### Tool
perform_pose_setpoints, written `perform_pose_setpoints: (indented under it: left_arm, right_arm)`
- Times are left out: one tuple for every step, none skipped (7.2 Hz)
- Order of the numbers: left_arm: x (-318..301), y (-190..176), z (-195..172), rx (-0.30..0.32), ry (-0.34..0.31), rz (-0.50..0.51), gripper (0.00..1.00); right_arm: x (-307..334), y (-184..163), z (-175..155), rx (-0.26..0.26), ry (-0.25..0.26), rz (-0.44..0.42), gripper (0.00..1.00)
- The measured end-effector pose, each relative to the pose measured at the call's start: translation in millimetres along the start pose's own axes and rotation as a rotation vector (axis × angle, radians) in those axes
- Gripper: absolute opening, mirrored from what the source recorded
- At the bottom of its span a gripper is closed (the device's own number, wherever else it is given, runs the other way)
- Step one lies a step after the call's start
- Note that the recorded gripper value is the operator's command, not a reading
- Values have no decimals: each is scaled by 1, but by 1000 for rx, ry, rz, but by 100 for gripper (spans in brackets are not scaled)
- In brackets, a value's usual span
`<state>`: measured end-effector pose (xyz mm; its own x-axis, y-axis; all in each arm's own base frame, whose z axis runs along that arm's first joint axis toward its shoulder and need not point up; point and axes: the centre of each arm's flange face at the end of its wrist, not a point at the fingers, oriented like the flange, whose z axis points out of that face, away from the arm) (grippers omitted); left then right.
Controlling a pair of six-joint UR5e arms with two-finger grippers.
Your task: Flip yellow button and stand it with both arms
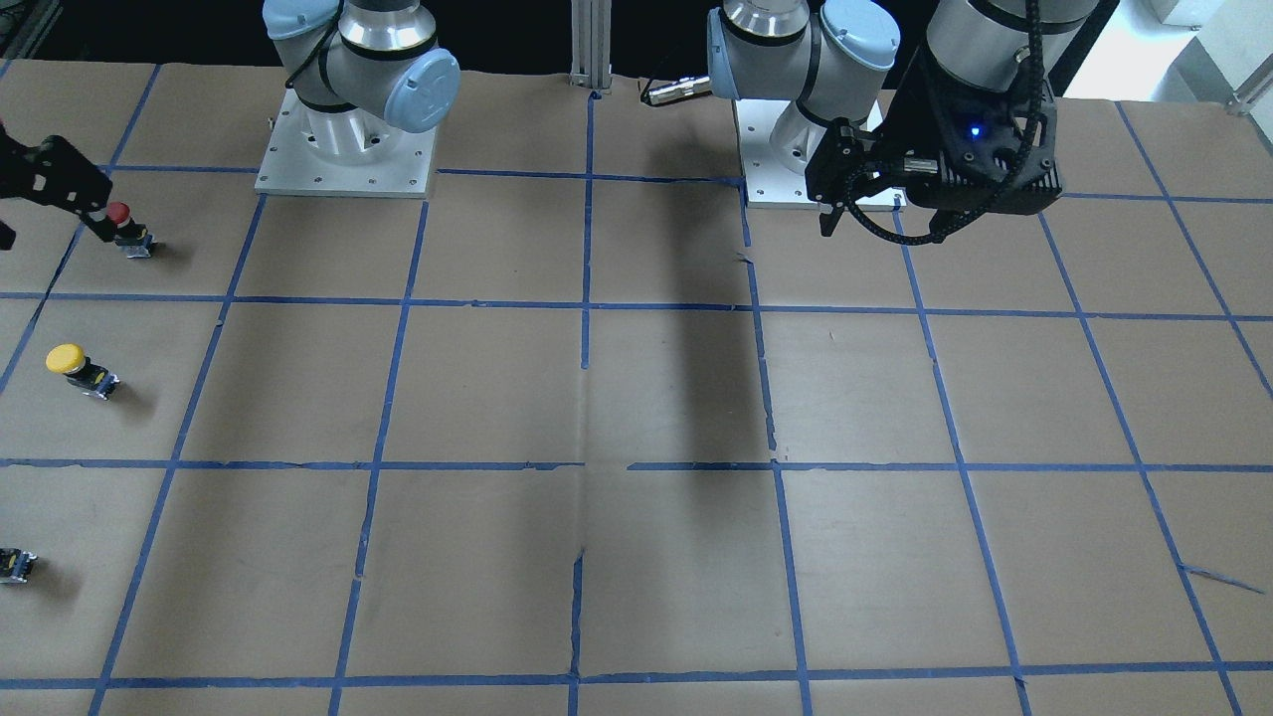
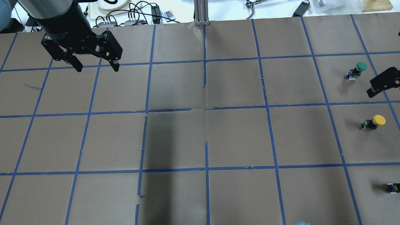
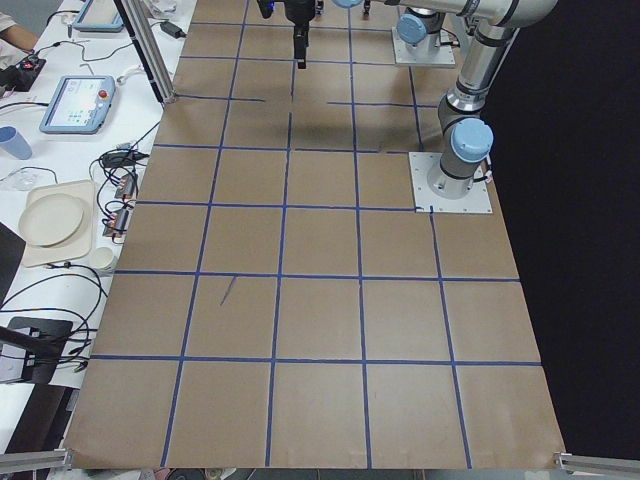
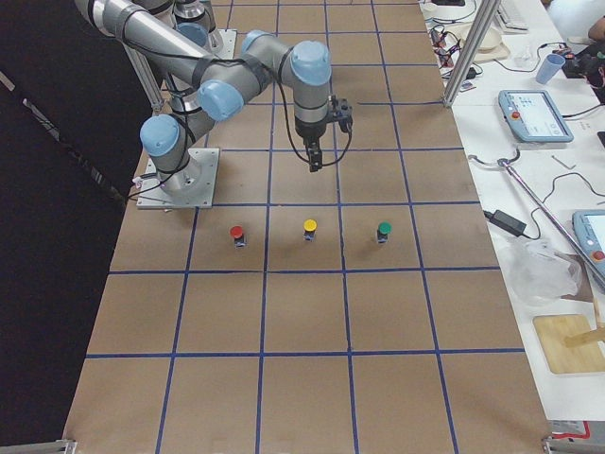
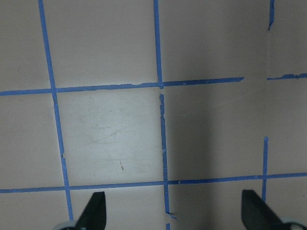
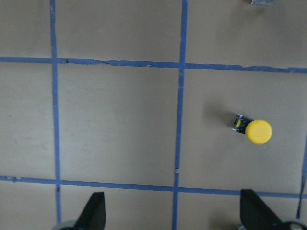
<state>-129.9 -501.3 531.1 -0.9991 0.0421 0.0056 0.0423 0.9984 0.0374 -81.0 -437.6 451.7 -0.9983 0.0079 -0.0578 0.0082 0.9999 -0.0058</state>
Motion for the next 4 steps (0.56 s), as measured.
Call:
perform_pose_setpoints:
  left_arm:
    - [0,-2,0,0,2,0,100]
    - [1,-2,2,-3,3,0,100]
    - [1,-2,2,-3,3,0,100]
    - [1,-2,1,-2,1,0,100]
  right_arm:
    - [-49,12,-9,-23,-2,101,100]
    - [-89,24,-15,-44,-1,171,100]
    - [-123,34,-21,-62,3,209,100]
    - [-154,41,-33,-74,11,236,100]
